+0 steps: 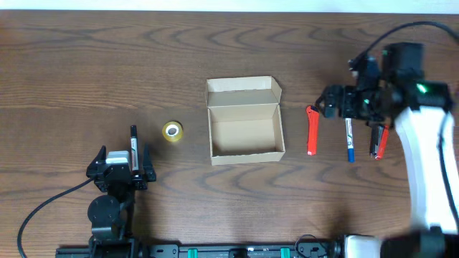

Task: Pack container
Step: 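Reach right gripper down and grasp the red box cutter, then carry the box cutter left and lower it into the box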

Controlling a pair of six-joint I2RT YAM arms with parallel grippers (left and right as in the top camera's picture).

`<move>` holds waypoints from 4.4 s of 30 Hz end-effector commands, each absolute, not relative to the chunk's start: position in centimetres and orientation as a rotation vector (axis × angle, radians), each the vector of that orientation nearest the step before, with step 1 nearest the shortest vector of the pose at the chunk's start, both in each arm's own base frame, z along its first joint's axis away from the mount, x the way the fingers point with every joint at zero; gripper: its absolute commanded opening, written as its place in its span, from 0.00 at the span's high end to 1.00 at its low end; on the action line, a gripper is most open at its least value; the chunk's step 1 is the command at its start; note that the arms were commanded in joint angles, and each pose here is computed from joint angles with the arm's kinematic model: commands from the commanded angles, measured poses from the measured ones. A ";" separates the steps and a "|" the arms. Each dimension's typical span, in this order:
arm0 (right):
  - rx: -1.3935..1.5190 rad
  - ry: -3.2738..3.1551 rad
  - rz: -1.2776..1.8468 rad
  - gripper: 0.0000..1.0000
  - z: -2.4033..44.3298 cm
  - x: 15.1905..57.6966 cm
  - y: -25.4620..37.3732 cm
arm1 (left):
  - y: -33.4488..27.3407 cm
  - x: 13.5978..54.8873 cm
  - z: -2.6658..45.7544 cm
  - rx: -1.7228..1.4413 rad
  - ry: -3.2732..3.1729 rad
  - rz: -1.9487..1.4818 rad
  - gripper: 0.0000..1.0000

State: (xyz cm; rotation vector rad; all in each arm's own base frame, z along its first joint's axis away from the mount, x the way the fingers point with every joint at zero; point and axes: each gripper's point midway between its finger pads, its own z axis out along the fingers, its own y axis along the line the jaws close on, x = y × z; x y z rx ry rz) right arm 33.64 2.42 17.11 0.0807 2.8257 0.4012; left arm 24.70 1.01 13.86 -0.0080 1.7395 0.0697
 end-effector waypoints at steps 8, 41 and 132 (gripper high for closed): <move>0.179 3.102 0.224 0.01 8.9 33.7 0.1 | 0.9 24.4 11.9 -0.011 1.804 0.061 0.05; 0.071 3.201 0.161 0.01 1.8 35.4 3.5 | 0.9 24.4 11.9 -0.011 1.804 0.062 0.05; -1.662 1.870 0.602 0.99 23.8 28.3 23.3 | 0.9 24.5 11.9 -0.038 1.802 0.040 0.05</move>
